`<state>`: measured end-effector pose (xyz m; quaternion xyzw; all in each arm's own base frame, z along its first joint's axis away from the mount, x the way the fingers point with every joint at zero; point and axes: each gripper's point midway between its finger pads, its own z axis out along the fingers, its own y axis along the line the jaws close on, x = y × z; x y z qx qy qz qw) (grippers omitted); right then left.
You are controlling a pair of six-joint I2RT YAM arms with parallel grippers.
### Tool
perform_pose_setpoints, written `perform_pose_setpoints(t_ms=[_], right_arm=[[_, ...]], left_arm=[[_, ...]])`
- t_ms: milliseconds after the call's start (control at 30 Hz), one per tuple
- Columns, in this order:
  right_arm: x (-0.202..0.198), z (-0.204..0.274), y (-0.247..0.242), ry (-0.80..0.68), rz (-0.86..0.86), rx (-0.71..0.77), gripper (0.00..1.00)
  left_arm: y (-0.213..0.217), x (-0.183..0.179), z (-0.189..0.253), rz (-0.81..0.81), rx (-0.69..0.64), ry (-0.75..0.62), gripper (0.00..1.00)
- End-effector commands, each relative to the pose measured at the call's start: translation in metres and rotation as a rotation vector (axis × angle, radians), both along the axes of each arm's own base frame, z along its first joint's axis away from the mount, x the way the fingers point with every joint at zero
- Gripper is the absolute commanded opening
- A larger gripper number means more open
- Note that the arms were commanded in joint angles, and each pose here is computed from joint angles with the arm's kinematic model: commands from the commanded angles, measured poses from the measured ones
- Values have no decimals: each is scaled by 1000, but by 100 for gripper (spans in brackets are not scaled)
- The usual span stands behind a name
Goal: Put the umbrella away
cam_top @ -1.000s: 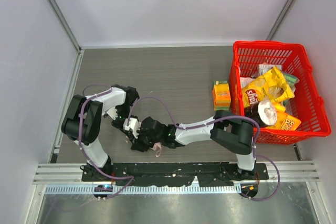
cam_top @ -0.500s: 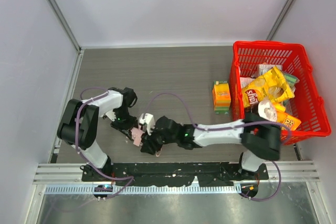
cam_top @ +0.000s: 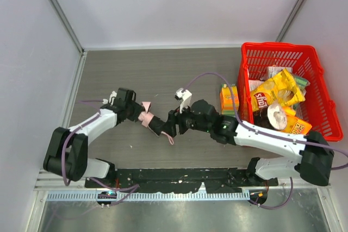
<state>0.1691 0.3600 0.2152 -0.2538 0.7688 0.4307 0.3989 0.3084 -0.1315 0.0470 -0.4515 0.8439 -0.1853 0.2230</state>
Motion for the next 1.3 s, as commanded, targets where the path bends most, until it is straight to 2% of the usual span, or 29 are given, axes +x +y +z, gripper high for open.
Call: perform_pose_setpoints(t_ms=[0,33,67,100,133,200,300,633,700,767,800,833,867,933,967,1033,1067,1133,1267], right_arm=[[22,-22,10,-154,-33,-167,71],[17,-33,19,-181,-14,-221,73],[32,-25,20,-278,-70,-269,73],[31,-35,27,-326,-73,-328,73],[33,-25,36,-389,-56,-336,73],[33,-31,53,-435,-32,-362,74],[39,-56,70,-485,-17,-448,73],[48,-113,90,-490,15,-577,69],[51,-117,92,-496,-4,-579,65],[56,-116,93,-503,-34,-583,51],[57,-112,96,-507,-38,-567,37],[56,-112,96,-512,-38,-556,30],[55,-107,96,-513,-36,-536,18],[48,-106,96,-506,-6,-495,1],[46,-105,93,-505,-6,-474,1],[38,-106,91,-475,36,-422,1],[35,-108,91,-438,54,-387,1],[29,-104,86,-373,89,-291,1],[22,-91,68,-202,157,-54,1]], left_arm=[[8,12,32,53,-8,-130,0],[10,4,30,60,-2,-76,0],[13,-7,23,69,15,2,0],[16,-21,16,80,32,91,0],[16,-27,12,72,38,140,0],[10,-42,4,63,15,251,0],[-1,-55,-1,51,-44,328,0],[-3,-67,27,64,-101,308,0],[-5,-72,33,55,-114,320,0],[-7,-76,37,57,-131,329,0],[-7,-77,37,54,-137,330,0],[-7,-79,39,54,-139,330,0],[-7,-79,41,55,-141,320,0],[-4,-79,46,61,-140,290,0],[-5,-77,49,53,-149,260,10],[-7,-70,61,40,-180,167,53],[-8,-67,70,35,-194,111,70],[-2,-60,90,39,-195,-2,97],[27,-52,132,40,-72,-226,100]])
